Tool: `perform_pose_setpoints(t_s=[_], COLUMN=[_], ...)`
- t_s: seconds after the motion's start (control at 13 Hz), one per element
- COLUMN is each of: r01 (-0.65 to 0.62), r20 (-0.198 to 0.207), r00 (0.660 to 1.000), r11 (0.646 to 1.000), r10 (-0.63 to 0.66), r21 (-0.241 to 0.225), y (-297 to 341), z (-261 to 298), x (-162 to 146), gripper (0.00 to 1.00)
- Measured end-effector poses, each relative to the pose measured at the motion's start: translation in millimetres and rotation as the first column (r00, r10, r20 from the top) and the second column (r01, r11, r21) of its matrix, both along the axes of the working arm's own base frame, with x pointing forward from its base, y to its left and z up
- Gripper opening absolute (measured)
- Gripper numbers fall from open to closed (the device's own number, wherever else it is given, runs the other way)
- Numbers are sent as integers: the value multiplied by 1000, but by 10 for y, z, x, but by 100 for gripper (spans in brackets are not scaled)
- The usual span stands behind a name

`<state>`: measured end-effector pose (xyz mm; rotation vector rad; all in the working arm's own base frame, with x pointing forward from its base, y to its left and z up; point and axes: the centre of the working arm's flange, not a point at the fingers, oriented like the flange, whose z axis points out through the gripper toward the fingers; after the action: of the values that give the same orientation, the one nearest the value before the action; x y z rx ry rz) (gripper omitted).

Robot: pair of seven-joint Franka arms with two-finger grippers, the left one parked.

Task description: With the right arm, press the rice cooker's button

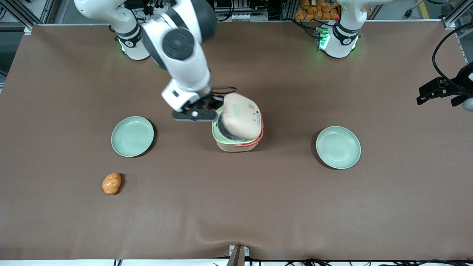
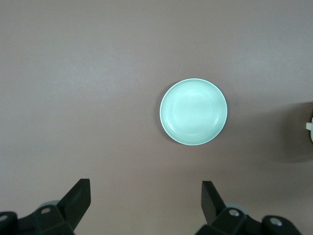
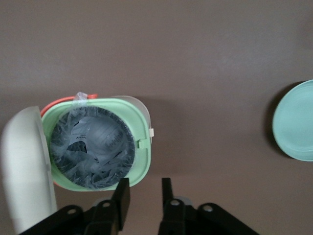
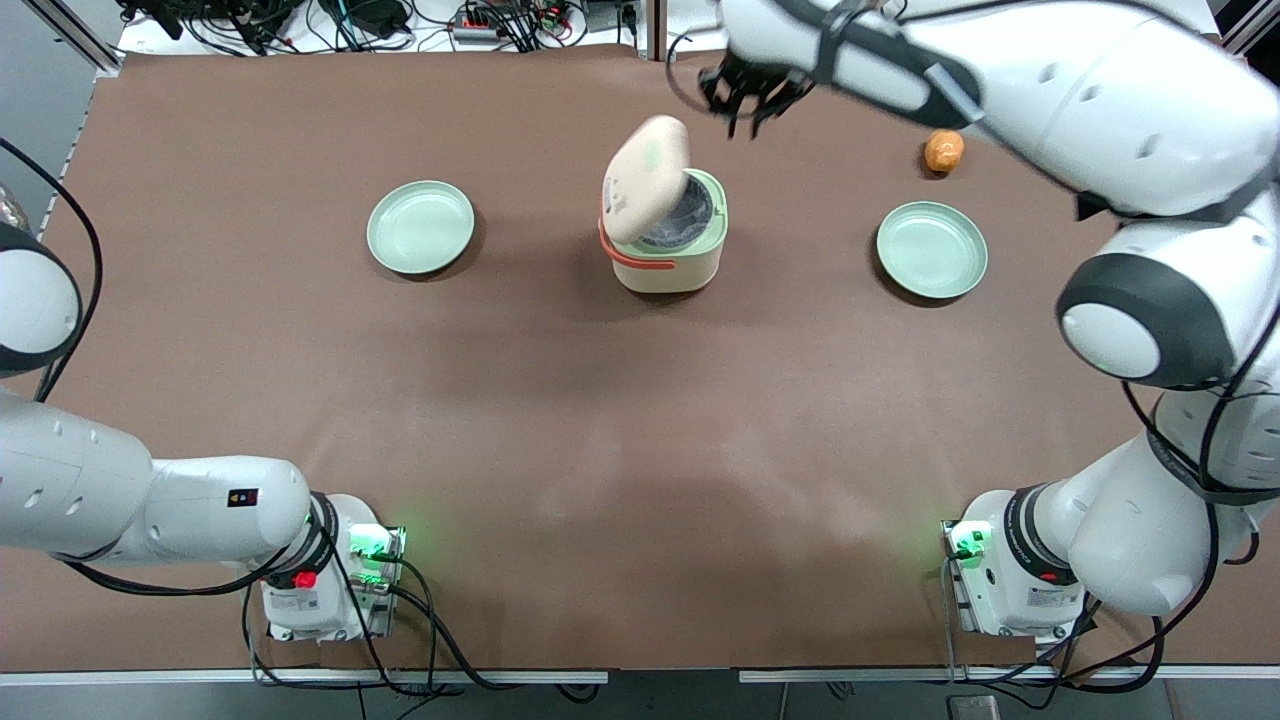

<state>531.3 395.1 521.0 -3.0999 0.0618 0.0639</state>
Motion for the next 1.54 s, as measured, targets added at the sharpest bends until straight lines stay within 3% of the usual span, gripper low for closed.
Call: perform_pose_setpoints(t_s=[0.38, 0.46, 0.77, 1.0, 1.31, 1.54], r01=[26, -10, -87, -135, -147, -161], r20=[-12, -15, 6, 6, -21, 10], r00=[1000, 1000, 996, 991, 989, 987], r11=[1000, 1000, 995, 991, 989, 987], r10=[-25, 10, 87, 135, 147, 161], r21=[12, 16, 42, 24, 6, 3], y=[-1197, -1543, -3093, -3781, -4001, -4072], z=[862, 1022, 1440, 1449, 1294, 1205], x=[135, 154, 237, 223, 207, 125], gripper=[94, 100, 100, 100, 100, 100])
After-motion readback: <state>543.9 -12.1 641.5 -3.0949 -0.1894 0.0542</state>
